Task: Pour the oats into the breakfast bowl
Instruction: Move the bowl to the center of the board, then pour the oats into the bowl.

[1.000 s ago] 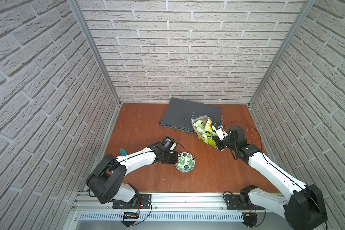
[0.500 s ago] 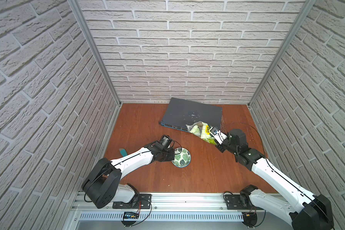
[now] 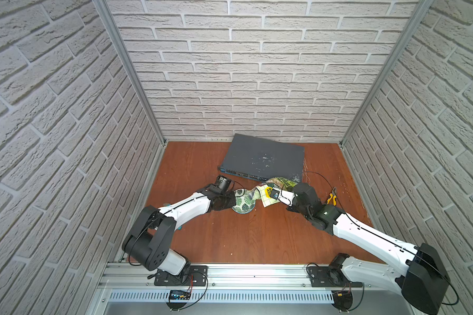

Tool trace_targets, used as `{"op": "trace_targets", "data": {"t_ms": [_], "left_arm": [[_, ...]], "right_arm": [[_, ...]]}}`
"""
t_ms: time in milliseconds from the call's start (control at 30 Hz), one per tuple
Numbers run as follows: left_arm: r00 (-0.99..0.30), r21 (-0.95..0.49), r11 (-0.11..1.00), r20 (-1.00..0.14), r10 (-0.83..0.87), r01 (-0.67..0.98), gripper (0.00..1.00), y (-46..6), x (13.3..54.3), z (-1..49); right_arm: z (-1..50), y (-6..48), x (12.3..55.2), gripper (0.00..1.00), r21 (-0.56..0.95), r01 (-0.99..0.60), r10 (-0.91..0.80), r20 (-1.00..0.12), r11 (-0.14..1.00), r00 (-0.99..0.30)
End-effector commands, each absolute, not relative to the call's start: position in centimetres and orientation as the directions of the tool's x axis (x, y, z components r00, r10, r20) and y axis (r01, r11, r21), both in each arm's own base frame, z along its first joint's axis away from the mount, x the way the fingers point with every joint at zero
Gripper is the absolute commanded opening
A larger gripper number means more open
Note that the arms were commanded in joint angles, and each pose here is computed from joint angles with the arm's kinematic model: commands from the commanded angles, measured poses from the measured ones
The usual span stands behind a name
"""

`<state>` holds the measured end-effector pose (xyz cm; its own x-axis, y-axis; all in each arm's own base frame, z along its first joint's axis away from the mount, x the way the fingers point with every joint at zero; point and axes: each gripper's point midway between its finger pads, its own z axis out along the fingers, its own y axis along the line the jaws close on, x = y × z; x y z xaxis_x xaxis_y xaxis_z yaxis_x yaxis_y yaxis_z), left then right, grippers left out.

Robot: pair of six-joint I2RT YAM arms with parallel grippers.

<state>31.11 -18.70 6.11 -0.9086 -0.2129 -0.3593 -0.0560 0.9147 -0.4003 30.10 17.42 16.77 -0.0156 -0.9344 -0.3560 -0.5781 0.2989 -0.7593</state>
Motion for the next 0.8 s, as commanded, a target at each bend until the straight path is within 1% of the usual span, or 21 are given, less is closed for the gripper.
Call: {"op": "trace_targets", "data": {"t_ms": [0,67,200,267,400,500,667,767], "left_arm": [[-0.891,-0.434,0.901,-0.401,-0.213,-0.019,0.01,-19.6,32.8,7.0],[-0.891,-0.442,0.897,-0.403,-0.212,-0.013,0.10,-19.8,32.7,7.1],[-0.885,-0.447,0.895,-0.415,-0.210,-0.003,0.32,-19.5,32.3,8.0],[-0.882,-0.446,0.895,-0.418,-0.217,-0.008,0.38,-18.9,31.9,8.7],[-0.867,-0.445,0.894,-0.425,-0.260,-0.050,0.44,-16.7,31.0,9.7],[-0.834,-0.426,0.896,-0.443,-0.329,-0.127,0.51,-13.6,30.5,10.6],[-0.736,-0.428,0.871,-0.504,-0.452,-0.241,0.53,-8.6,30.1,12.8],[-0.691,-0.433,0.858,-0.530,-0.491,-0.278,0.53,-6.7,30.1,13.7]], "right_arm": [[26.5,18.5,32.9,0.04,-0.841,-0.319,-0.877,-0.477,0.437,0.058],[26.3,18.7,33.0,0.04,-0.860,-0.314,-0.897,-0.440,0.403,0.054],[26.4,19.3,33.4,0.04,-0.892,-0.291,-0.926,-0.374,0.345,0.049],[26.6,19.6,33.8,0.04,-0.911,-0.275,-0.943,-0.331,0.306,0.046],[27.2,20.7,34.1,0.04,-0.941,-0.250,-0.966,-0.251,0.230,0.057],[27.6,21.6,34.3,0.04,-0.958,-0.228,-0.979,-0.194,0.174,0.065],[27.6,23.1,34.6,0.04,-0.979,-0.203,-0.996,-0.041,0.025,0.073],[28.0,24.1,34.5,0.03,-0.981,-0.186,-0.996,0.036,-0.051,0.085]]}}
